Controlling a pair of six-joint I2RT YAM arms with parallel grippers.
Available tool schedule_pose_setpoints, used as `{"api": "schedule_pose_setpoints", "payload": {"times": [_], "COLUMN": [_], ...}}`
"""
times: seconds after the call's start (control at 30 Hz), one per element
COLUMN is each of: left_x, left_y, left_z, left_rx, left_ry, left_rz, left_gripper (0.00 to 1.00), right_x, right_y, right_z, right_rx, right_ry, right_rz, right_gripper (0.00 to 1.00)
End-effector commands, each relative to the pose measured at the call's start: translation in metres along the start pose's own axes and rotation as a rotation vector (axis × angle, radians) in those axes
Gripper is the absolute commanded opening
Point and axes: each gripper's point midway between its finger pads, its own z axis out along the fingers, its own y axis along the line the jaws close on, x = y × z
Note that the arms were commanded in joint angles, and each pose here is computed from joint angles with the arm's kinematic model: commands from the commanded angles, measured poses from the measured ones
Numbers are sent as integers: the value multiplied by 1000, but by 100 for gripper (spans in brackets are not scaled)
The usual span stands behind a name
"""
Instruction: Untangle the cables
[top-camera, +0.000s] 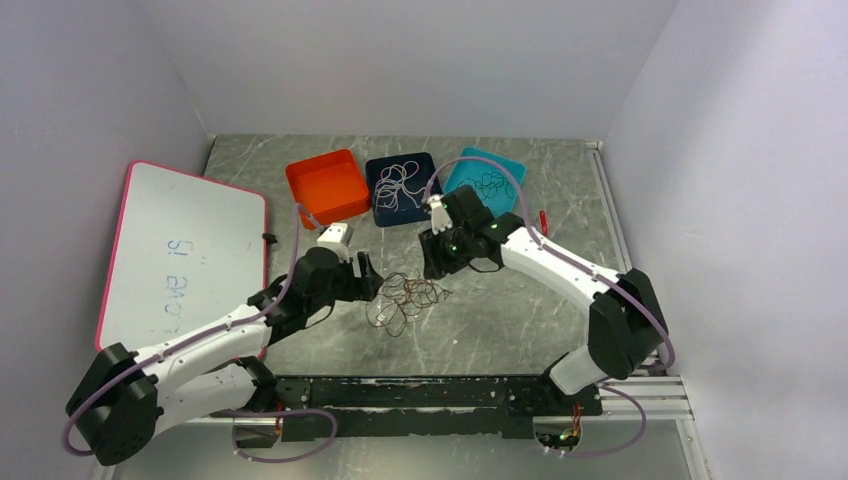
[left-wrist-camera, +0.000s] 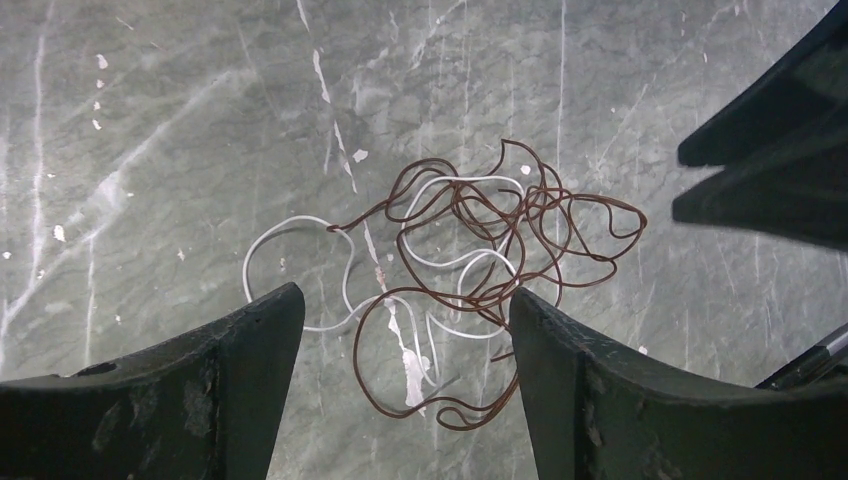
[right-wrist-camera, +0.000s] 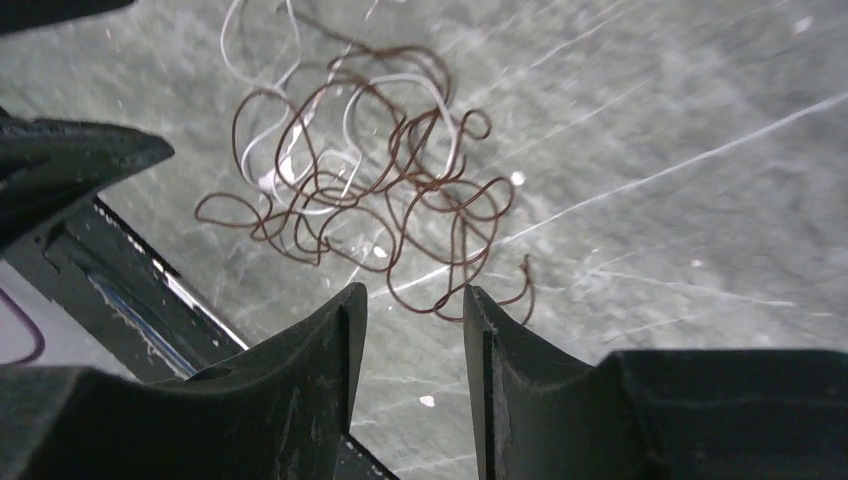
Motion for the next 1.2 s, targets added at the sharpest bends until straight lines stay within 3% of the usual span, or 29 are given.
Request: {"api": "schedule_pose_setpoints", "payload": {"times": [0.0, 0.3, 0.63, 1.17], "left_x": [-24, -26, -21, -31], "left_y": [-25, -20, -19, -34], "left_z": [2, 0, 3, -6], "left_rx": [92, 69, 73, 173], "left_ry": [-51, -68, -57, -117], "left_rz": [11, 18, 13, 41], "left_gripper": [79, 80, 77, 77], "right_x": [23, 36, 52, 50], "right_y": [9, -16, -19, -20], "right_z": [14, 32, 46, 44], "right_rx": [-26, 92, 75, 93], "right_ry": [65, 94, 154, 92], "right_rz": [-23, -26, -42, -27], "right_gripper": [43, 42, 35, 8]}}
